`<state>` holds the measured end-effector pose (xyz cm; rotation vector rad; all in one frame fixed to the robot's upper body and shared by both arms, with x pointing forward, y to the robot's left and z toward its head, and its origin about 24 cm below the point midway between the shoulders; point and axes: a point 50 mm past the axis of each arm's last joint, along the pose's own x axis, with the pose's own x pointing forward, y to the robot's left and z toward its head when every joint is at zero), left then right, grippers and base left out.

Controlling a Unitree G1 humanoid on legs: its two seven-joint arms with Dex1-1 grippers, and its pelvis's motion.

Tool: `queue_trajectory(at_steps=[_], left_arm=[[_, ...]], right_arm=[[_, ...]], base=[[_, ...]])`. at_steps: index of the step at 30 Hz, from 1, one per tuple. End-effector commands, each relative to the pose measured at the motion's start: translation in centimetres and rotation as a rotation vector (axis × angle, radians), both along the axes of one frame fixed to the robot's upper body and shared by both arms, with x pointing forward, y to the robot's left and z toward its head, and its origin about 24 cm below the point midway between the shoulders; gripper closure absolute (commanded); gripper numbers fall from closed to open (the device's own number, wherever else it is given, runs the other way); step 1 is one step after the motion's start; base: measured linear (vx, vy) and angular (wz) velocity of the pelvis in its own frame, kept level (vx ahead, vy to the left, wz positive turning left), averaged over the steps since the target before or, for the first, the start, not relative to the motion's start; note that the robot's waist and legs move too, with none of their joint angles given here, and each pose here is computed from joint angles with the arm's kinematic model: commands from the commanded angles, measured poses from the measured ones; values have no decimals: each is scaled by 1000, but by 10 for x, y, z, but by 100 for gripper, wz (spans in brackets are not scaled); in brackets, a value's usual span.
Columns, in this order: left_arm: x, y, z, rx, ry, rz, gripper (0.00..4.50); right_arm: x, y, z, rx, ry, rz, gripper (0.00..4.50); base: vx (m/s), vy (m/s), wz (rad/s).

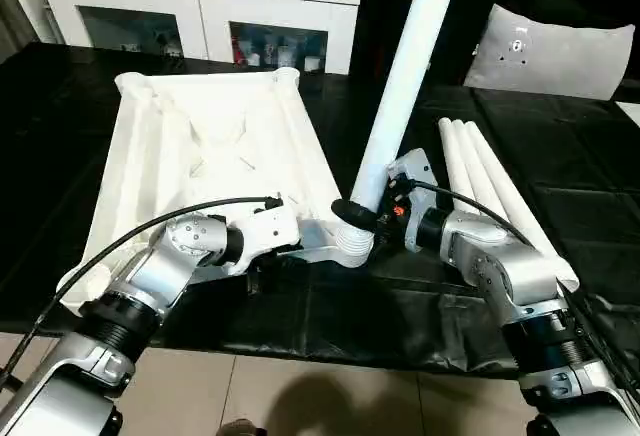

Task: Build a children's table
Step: Insert table leg to table base

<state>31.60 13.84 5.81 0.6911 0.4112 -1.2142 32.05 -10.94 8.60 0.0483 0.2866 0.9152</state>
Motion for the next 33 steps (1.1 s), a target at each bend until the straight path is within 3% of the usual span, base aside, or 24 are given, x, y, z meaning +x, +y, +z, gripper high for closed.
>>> queue_trajectory(at_steps=[1,5,24,26,29,31,33], left_arm=[[-5,3,-14,17,66,15,426],[-5,2,-12,-13,72,6,450],[1,4,-12,-9,32,43,450],[2,2,-12,-38,59,54,391],[2,2,-11,-47,56,57,385],[4,1,-9,-42,27,61,348],[5,0,-9,-40,23,63,345]], right_arm=[[1,-3,1,8,-10,-13,262],[1,-3,1,7,-9,-11,262],[1,-3,0,7,-5,-8,262],[1,-3,0,9,-3,-9,262],[0,-3,0,10,-2,-9,262],[-1,-3,-1,13,1,-6,262],[-2,-2,-1,13,2,-6,262]], base=[[0,0,0],[0,0,0],[0,0,0],[0,0,0],[0,0,0],[0,0,0],[0,0,0]])
